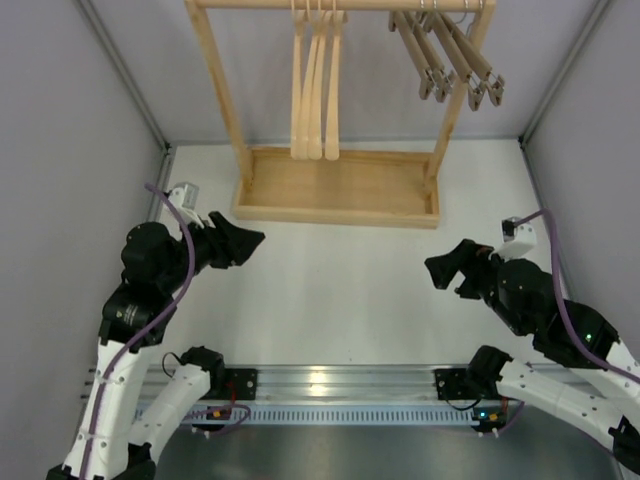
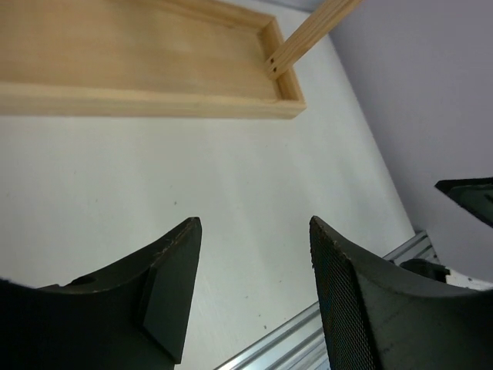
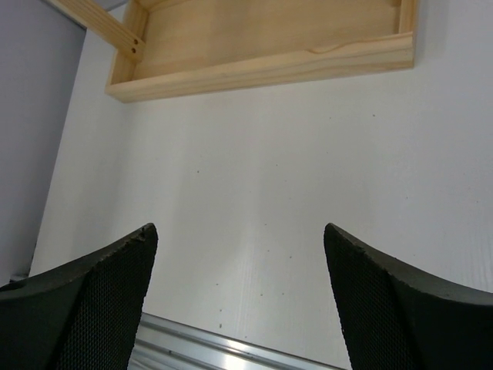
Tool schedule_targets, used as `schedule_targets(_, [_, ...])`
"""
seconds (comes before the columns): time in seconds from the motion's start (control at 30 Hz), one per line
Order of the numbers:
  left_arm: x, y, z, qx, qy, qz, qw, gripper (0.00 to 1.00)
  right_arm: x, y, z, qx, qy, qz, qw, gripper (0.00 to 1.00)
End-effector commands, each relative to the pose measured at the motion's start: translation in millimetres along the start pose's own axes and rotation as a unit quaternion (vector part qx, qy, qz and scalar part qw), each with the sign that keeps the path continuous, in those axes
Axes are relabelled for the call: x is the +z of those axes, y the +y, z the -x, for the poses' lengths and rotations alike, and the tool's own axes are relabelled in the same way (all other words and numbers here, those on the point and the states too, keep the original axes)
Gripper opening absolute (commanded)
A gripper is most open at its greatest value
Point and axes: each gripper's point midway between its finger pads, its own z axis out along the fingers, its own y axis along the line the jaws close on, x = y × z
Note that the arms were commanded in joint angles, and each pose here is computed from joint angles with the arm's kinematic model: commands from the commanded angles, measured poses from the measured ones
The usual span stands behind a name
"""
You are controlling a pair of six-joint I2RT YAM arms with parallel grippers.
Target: Organize the hangers
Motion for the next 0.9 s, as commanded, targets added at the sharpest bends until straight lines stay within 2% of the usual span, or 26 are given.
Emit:
schedule_targets(0.0, [-3, 30, -31, 0.013, 0.03, 0.045, 0.998, 0.63, 2, 6, 7, 0.006, -0.026, 0.018, 0.999, 0.86])
schedule_targets(0.13, [-6, 49, -47, 0.027, 0.032, 0.071, 0.997, 0.63, 3, 2, 5, 0.009, -0.041, 0.026, 0.999, 0.88])
schedule_targets(0.3, [-5, 71, -70, 0.031, 0.047, 0.097, 0.994, 0.63, 3, -8, 9, 0.011, -0.061, 0.008, 0.998, 0.96])
schedule_targets(0.37, [-8, 68, -70, 0.032, 0.042, 0.09, 0.995, 0.63, 3, -10, 9, 0.013, -0.064, 0.004, 0.998, 0.99])
schedule_targets(0.57, [-11, 67, -56, 0.066, 0.027, 0.095, 0.993, 0.64, 10, -18, 0, 0.02, -0.066, -0.006, 0.998, 1.0])
schedule_targets(0.87, [-5, 74, -63, 0.058, 0.041, 0.105, 0.992, 0.64, 18, -21, -10, 0.02, -0.058, -0.013, 0.998, 0.99])
